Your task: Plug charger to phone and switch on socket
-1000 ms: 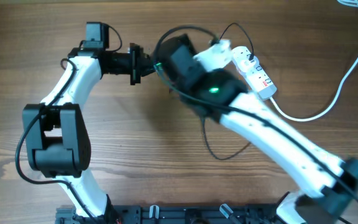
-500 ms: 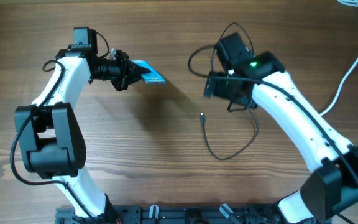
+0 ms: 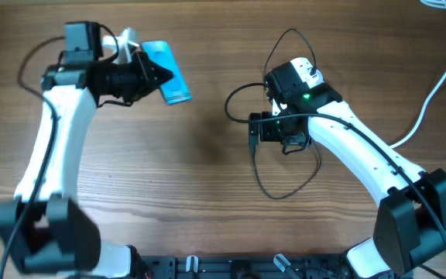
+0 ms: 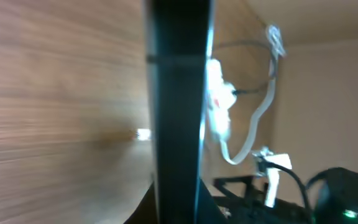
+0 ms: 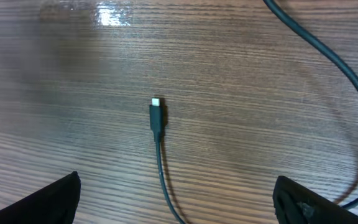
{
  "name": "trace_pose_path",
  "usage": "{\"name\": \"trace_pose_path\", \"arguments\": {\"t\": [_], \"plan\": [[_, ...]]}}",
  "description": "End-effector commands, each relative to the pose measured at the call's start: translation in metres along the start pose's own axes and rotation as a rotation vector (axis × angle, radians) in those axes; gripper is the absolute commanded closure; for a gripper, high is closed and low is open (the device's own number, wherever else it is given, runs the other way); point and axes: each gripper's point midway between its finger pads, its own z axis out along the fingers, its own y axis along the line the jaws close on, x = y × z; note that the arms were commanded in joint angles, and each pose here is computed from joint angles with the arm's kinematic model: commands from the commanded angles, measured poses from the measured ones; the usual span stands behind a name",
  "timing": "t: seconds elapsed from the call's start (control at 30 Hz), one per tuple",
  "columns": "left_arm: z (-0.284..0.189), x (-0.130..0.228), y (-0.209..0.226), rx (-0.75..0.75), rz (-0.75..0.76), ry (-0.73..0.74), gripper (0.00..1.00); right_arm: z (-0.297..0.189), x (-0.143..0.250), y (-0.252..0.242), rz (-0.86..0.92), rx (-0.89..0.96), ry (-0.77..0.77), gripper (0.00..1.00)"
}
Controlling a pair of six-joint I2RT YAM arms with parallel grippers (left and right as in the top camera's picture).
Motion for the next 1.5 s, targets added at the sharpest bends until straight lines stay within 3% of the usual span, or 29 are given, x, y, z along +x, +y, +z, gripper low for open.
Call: {"name": "trace_pose_path", "arguments": {"t": [0.0,0.07,0.17,0.2,0.4,0.53,0.67,0.87,1.13,1.47], "plan": [[-0.023,-0.008,0.02,-0.194,0.076,-0.098,0.96,0.008,0.008,0.004,-0.024,-0.023,0.043,0.03],[-0.021,0.001,0.01,-0.134,0.122,-0.05,0.96,0.014,0.012,0.008,-0.028,-0.035,0.07,0.06],[-0.02,0.021,-0.035,0.147,0.303,0.04,0.96,0.023,0.019,0.016,-0.058,-0.032,0.096,0.1],[-0.021,0.021,-0.038,0.16,0.306,0.04,0.96,0.024,0.019,0.019,-0.068,-0.035,0.094,0.15],[-0.034,0.009,-0.016,0.111,0.241,0.002,0.96,0.042,0.018,0.018,-0.064,0.041,0.079,0.41],[-0.053,0.003,0.01,0.077,0.139,-0.02,0.96,0.063,0.021,0.004,-0.046,0.114,0.115,0.42],[-0.066,0.001,0.026,0.056,0.07,-0.035,0.96,0.074,0.026,0.002,-0.036,0.124,0.149,0.52],[-0.066,0.002,0.026,0.056,0.067,-0.033,0.96,0.088,0.037,0.013,-0.065,0.111,0.183,0.56],[-0.066,0.004,0.029,0.04,0.056,-0.027,0.96,0.089,0.03,0.011,-0.028,0.221,0.091,0.56],[-0.066,0.004,0.031,0.028,0.055,-0.028,0.96,0.104,0.038,0.007,-0.025,0.232,0.141,0.59]]}}
